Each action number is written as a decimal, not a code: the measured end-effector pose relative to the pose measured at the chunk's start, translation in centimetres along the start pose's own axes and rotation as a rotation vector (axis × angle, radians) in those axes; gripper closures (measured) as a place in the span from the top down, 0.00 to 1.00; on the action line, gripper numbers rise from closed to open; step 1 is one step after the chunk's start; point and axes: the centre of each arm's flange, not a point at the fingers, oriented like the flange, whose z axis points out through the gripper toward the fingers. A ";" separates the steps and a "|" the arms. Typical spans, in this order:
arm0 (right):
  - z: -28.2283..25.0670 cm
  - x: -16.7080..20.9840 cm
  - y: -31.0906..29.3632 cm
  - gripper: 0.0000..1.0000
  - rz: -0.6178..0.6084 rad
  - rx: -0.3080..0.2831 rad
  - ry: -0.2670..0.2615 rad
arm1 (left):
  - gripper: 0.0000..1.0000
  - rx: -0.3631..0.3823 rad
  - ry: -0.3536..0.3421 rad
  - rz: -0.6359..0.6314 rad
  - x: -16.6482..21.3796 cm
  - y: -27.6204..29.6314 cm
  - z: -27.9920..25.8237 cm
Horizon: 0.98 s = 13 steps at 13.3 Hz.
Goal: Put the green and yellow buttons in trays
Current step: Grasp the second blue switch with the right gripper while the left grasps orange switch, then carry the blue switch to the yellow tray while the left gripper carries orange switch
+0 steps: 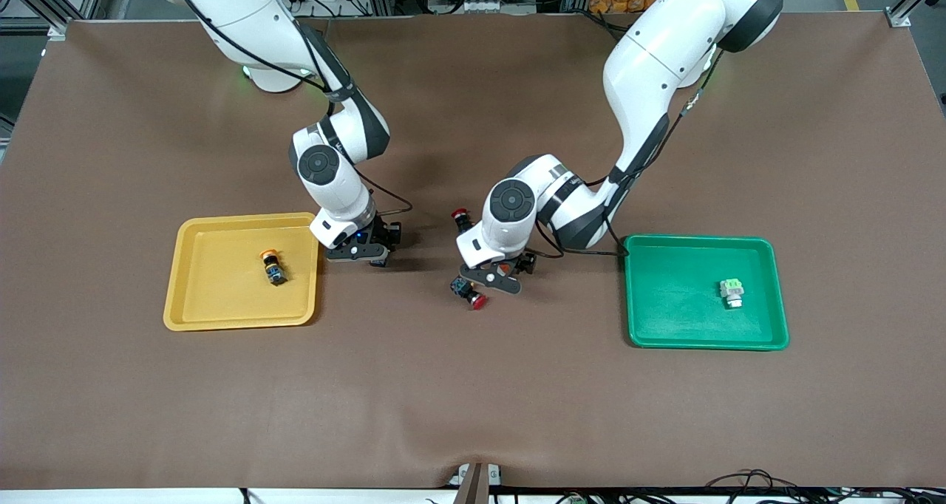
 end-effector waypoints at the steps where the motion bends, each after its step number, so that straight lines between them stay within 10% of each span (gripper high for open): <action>1: 0.0 0.0 0.0 0.33 0.001 0.000 0.000 | 0.84 0.001 -0.001 0.000 0.0 0.0 0.0; 7: -0.1 0.0 0.0 0.33 0.005 -0.006 -0.018 | 0.41 0.002 -0.003 0.000 -0.1 -0.1 0.1; 13: -3.9 0.9 0.7 0.33 0.010 -0.027 -0.089 | 0.41 0.002 0.003 -0.021 0.2 -0.4 -0.2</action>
